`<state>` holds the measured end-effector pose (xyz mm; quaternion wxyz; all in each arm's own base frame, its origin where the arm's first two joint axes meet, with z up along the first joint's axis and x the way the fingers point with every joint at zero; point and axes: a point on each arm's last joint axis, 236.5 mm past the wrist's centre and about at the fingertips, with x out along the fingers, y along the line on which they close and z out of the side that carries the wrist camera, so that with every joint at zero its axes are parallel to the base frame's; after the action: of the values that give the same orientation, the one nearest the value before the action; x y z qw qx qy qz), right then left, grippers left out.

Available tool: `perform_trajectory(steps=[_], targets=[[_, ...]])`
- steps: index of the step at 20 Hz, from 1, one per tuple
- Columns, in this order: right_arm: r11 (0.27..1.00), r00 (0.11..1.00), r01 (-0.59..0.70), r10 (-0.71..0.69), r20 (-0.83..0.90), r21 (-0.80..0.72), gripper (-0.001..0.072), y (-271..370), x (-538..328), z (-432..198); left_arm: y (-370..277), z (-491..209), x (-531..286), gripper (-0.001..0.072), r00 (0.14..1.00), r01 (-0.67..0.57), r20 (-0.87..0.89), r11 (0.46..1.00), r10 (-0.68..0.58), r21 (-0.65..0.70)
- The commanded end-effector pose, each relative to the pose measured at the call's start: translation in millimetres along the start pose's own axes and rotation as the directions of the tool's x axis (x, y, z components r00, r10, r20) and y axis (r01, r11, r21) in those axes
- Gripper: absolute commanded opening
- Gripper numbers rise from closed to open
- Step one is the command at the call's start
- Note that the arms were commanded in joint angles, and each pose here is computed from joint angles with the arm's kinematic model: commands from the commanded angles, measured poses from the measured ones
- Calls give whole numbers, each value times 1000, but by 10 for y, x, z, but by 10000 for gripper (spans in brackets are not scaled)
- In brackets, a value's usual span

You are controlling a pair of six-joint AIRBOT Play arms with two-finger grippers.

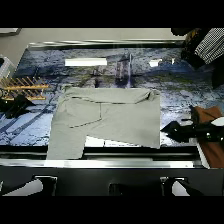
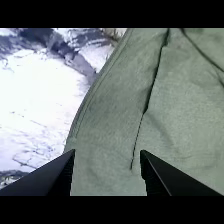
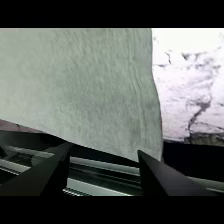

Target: Fold the clothes and pants, and hang the long-sleeved shirts on hangers.

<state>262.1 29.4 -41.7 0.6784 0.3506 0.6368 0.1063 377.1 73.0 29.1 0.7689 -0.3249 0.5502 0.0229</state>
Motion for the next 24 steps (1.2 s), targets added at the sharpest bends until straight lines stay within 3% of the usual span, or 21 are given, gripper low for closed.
perform_trajectory(steps=[1, 18, 21, 24], targets=[[999, 998, 39, -38, -47, 37, 478, -272, 259, -362, 136, -310, 88, 474, 998, -8, -56, 999, 6, -41], [991, 996, 84, -83, -14, 102, 461, -340, 684, -470, 219, -345, 238, 474, 996, -13, -92, 999, 8, -49], [992, 998, 63, -64, 1, 108, 67, -294, 687, -434, 276, -365, 350, 474, 993, -13, -122, 999, 8, -41], [993, 999, 37, -36, -4, 116, 34, -221, 682, -446, 300, -419, 534, 474, 985, 15, -173, 1000, -12, 15]])
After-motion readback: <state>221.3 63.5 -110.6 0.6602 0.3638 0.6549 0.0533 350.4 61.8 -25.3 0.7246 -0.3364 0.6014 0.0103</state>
